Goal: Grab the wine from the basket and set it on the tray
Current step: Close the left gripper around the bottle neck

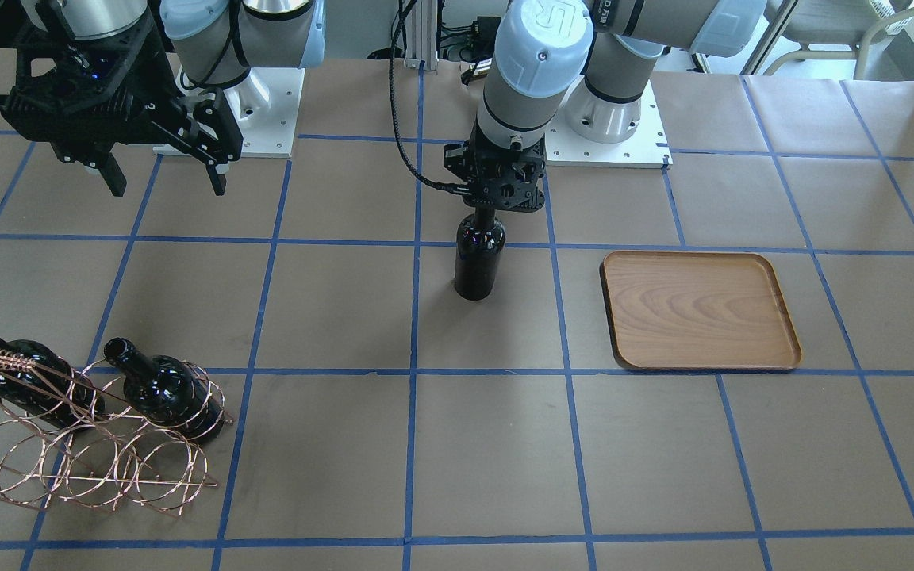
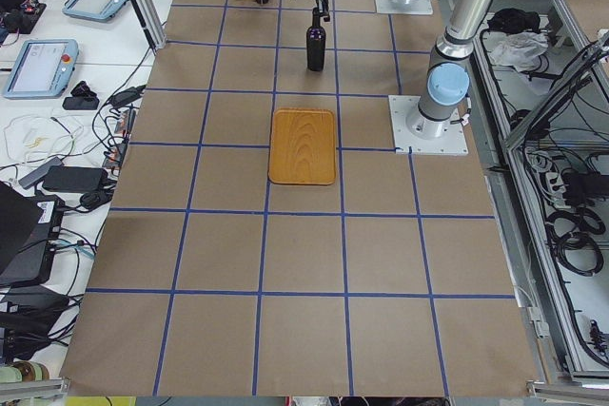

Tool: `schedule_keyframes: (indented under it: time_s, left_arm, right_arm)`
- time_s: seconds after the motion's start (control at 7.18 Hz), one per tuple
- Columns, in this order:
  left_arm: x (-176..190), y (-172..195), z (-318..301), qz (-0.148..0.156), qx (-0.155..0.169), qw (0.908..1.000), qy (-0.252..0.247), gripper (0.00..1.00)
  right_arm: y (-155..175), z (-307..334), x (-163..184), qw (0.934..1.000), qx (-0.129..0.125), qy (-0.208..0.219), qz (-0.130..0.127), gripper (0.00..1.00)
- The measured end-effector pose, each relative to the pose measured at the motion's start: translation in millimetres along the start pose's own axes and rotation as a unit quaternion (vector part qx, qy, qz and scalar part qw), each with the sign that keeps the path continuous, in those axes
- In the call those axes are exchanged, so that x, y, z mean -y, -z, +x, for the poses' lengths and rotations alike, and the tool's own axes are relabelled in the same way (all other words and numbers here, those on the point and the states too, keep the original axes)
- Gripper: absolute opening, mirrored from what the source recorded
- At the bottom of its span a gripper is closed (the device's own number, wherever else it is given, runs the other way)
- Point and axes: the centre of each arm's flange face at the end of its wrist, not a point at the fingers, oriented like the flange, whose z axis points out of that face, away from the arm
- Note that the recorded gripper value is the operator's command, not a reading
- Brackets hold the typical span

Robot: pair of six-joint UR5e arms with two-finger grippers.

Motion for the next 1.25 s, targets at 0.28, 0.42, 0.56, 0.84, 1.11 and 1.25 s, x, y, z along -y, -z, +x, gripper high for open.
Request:
schedule_keyframes:
  time_s: [0.28,0.42,0.56,0.84,1.11,1.25]
  left_arm:
    - [-2,1,0,-0.002,-0.002,1.0000,0.006,0.97]
    - [0,1,0,-0.002,-0.004,1.0000,0.008,0.89]
    - [4,-1,-1,0.001,-0.005,0.9999,0.009,0.79]
    - [10,0,-2,0.008,-0.007,0.9999,0.008,0.64]
    - [9,1,-2,0.008,-0.005,0.9999,0.010,0.17]
    - [8,1,-2,0.005,-0.004,0.9999,0.011,0.00]
  right_arm:
    - [0,0,0,1.0000,0.000,0.000,0.000,1.00]
    - [0,0,0,1.0000,0.000,0.001,0.000,1.00]
    - [0,0,0,1.0000,0.000,0.001,0.000,1.00]
    - [0,0,0,1.0000,0.000,0.001,0.000,1.00]
    - [0,0,0,1.0000,0.000,0.000,0.000,1.00]
    - [0,0,0,1.0000,0.000,0.000,0.000,1.00]
